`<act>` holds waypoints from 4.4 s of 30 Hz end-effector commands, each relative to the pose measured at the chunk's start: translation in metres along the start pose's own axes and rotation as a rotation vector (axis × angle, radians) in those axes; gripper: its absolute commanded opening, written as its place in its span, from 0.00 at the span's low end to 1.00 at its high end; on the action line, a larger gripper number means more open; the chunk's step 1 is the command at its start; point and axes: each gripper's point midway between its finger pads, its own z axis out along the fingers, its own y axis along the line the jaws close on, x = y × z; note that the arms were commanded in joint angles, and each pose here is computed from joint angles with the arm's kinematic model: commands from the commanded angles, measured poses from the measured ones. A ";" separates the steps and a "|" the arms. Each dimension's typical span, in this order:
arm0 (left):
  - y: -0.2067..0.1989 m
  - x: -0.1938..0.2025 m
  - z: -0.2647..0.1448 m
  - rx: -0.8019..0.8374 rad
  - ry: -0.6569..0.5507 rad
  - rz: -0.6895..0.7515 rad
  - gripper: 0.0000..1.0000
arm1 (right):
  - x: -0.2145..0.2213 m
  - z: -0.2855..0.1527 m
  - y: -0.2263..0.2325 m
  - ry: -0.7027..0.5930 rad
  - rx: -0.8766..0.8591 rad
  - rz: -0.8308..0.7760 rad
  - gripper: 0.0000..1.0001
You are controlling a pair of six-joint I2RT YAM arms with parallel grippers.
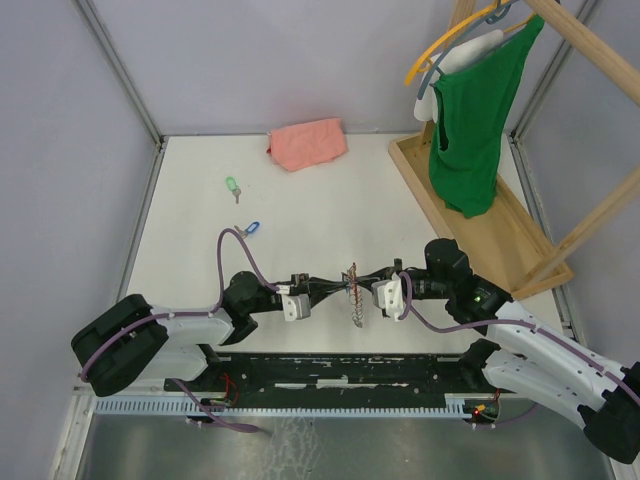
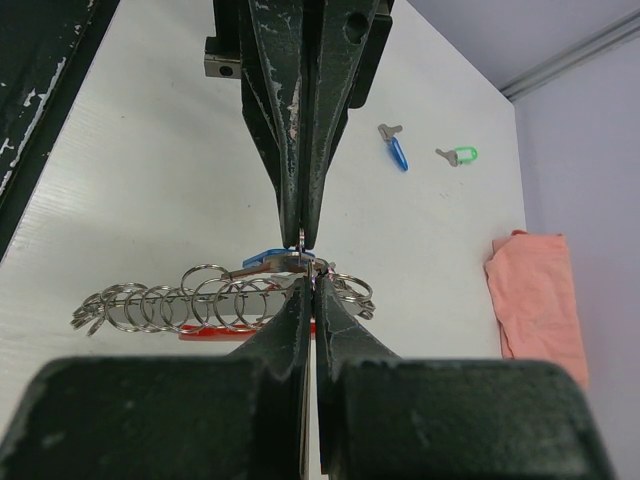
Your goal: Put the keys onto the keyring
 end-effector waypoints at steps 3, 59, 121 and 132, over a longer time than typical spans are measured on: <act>0.019 -0.018 0.001 -0.062 -0.050 0.072 0.03 | -0.022 -0.005 -0.028 -0.041 0.077 -0.063 0.00; 0.019 -0.016 0.003 -0.055 -0.043 0.080 0.03 | -0.024 -0.004 -0.024 -0.051 0.050 -0.059 0.00; 0.009 -0.023 0.012 0.021 -0.101 0.048 0.03 | -0.039 0.001 -0.024 -0.128 0.021 -0.047 0.01; 0.009 -0.024 0.013 0.019 -0.108 0.043 0.03 | -0.040 0.003 -0.022 -0.146 0.008 -0.042 0.01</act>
